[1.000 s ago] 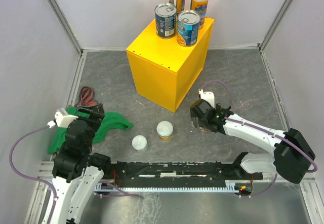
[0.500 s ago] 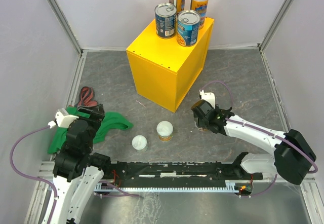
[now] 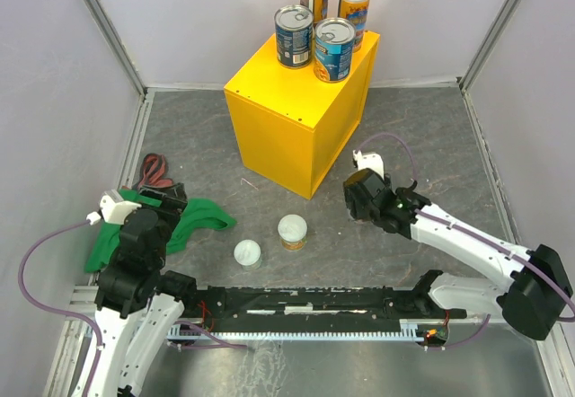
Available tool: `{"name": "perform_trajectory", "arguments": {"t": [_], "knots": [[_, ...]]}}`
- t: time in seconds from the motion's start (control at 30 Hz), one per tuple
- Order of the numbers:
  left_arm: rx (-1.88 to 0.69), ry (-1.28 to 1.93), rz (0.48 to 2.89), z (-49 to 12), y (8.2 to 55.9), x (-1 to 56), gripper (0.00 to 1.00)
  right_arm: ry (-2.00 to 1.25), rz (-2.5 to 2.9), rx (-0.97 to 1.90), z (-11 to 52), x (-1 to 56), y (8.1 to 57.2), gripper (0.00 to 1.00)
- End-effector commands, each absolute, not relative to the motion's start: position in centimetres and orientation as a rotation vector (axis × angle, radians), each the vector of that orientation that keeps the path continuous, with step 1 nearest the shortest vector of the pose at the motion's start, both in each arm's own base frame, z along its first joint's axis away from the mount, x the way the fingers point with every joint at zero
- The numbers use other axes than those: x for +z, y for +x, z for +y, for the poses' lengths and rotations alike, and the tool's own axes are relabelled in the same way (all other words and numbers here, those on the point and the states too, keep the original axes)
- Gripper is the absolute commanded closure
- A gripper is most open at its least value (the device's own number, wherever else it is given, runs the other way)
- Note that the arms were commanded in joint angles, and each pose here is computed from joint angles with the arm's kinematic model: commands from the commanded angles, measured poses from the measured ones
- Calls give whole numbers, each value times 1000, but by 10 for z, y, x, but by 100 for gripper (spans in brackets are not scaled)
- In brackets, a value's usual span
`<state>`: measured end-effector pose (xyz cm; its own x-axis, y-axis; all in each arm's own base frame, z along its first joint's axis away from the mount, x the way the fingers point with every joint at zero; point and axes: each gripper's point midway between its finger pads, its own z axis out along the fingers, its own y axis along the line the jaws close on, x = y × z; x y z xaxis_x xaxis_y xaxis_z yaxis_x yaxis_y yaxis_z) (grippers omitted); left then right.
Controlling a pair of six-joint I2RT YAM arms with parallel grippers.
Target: Place and organize the canned foods onto the counter
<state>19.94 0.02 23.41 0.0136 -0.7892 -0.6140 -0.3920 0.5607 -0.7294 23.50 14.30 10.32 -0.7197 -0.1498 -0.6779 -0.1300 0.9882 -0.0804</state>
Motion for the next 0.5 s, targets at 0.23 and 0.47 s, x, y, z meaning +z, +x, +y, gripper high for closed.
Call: {"name": "perform_trajectory", "arguments": {"t": [0.23,0.47], "knots": [[-421,-1019,1557,1,207,244,15,-203,2142,25,151,223,265,62],[-427,-1023,1563,0,208,241,15,-231,2049,23,148,282,270,63]]}}
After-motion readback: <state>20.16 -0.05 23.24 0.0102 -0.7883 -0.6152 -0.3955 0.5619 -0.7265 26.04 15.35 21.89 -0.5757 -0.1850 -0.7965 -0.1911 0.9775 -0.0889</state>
